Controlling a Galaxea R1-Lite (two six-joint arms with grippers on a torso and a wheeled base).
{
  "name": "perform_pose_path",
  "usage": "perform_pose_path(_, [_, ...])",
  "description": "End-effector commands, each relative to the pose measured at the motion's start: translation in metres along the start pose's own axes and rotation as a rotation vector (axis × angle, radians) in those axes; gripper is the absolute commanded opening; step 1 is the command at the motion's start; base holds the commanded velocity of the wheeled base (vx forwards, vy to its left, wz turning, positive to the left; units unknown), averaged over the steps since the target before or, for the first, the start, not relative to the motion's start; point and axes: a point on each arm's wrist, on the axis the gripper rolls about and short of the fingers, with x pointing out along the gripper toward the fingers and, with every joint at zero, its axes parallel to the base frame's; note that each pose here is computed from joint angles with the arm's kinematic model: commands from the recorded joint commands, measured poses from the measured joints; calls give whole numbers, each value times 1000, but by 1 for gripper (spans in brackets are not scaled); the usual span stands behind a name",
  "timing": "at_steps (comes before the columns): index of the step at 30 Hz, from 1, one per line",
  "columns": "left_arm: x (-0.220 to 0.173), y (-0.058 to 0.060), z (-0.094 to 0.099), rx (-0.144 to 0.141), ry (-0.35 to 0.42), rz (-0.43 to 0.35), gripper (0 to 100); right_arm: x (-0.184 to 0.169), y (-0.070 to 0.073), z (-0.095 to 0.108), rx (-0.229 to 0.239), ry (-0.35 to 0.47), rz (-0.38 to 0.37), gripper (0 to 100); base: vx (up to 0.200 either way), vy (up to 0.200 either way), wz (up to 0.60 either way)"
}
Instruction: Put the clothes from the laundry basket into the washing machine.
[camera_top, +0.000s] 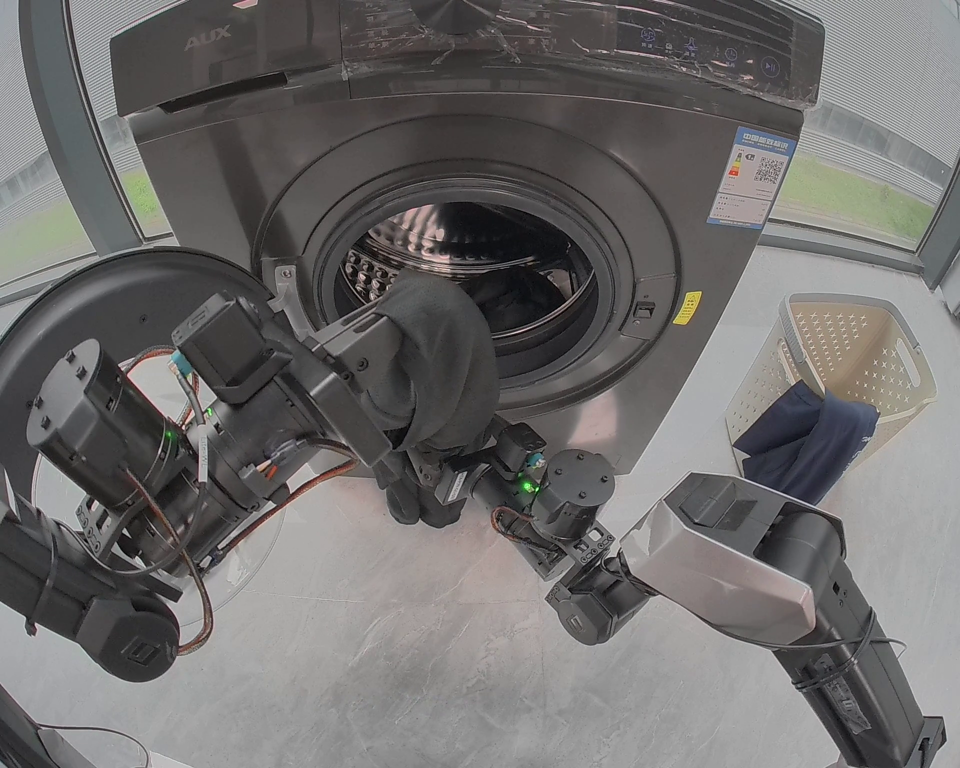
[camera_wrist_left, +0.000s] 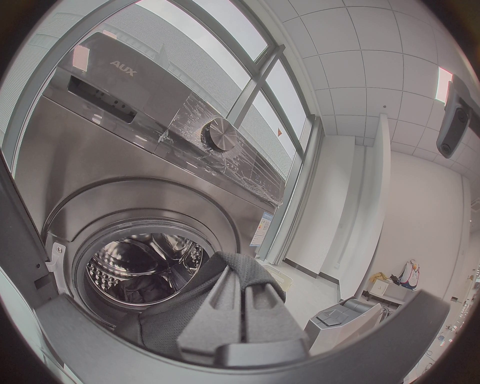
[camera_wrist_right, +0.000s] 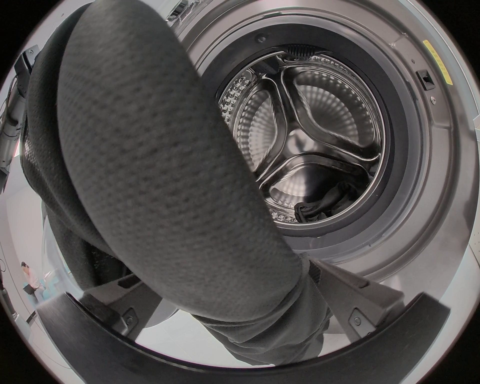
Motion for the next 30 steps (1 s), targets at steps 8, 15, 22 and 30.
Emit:
perform_pose_path(8, [0,-3,11,-5,-36,-12,0,4,-11,2,-4,-18,-32,0,0,0,0])
perform_pose_path(15, [-1,-1,12,-2,-38,-7,0,3,-11,2,-3,-17,-35,0,0,0,0])
perform_pose_path(22, [-2,7,14,16,-44,24,0,-2,-34,9,-17,-8,-103,0,0,0,0])
perform_pose_path(30, [-9,42,-7,36,35,136,0,-15,-56,68,-18,-62,-179,0,0,0,0])
